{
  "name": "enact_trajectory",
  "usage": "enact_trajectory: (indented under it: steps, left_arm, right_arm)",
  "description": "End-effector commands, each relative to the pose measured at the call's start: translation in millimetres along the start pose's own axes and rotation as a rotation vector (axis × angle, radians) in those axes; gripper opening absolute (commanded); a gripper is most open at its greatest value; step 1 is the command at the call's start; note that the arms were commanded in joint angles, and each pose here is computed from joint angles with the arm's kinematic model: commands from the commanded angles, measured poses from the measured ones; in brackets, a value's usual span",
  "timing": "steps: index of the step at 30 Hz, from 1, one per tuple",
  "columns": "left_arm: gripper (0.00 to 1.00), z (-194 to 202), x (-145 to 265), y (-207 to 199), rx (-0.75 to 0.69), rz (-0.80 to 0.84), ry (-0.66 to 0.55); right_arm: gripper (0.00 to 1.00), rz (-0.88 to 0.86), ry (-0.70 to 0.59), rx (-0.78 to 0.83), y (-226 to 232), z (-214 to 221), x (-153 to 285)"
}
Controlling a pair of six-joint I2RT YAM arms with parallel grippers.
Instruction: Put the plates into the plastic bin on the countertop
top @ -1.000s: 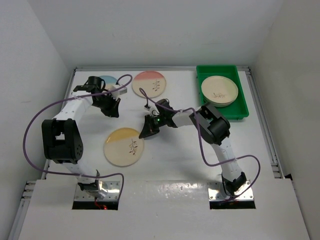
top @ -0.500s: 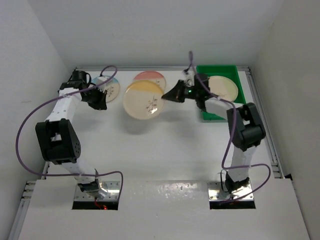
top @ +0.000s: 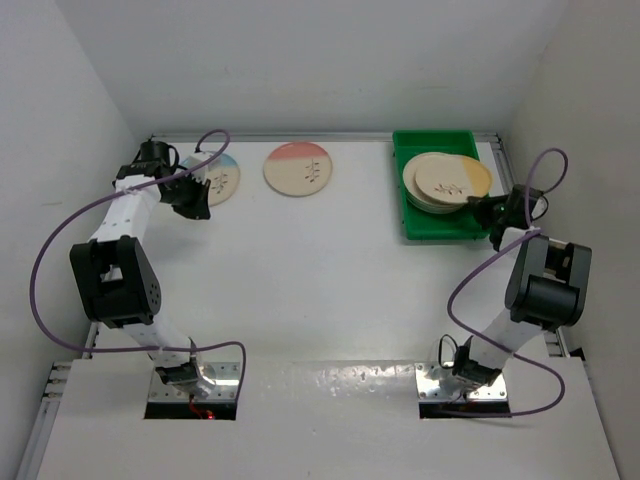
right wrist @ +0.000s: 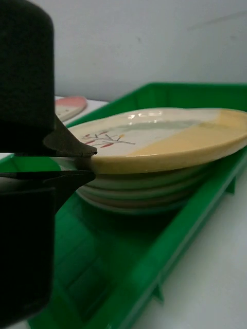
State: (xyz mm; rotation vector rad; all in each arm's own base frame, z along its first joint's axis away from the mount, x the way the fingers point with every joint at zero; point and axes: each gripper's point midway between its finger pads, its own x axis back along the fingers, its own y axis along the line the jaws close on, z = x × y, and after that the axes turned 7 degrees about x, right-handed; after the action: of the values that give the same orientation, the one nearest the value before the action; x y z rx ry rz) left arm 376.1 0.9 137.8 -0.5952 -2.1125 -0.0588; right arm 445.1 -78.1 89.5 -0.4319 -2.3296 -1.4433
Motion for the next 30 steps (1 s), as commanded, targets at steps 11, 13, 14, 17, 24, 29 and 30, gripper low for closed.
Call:
enact_trajectory:
  steps: [11,13,14,17,24,29,30]
  left_arm:
    - [0.11,-4,-4,8,0.017,-0.006,-0.008]
    - [0.14,-2,-7,9,0.022,-0.002,0.001]
    - [0.14,-6,-5,9,0.027,-0.005,-0.007]
    - [0.2,-7,-7,11,0.028,-0.005,-0.005]
    - [0.39,-25,-28,-7,-0.05,-0.003,0.024]
    - [0.47,-86,-71,-47,-0.101,0.033,-0.032]
    - [0.47,-102,-88,-48,-0.085,0.042,-0.039]
  right_arm:
    - [0.01,-0.021,0.043,0.128,29,-5,-28]
    - [0.08,0.038,0.078,0.191,26,7,-31]
    - [0.17,0.056,0.088,0.203,24,9,-32]
    - [0.3,0.164,0.125,0.236,7,18,-28]
    - [0.65,0.432,-0.05,0.513,-2,-13,15]
    - [0.69,0.472,-0.116,0.698,19,-3,39]
    - [0.69,0.45,-0.102,0.704,22,1,41]
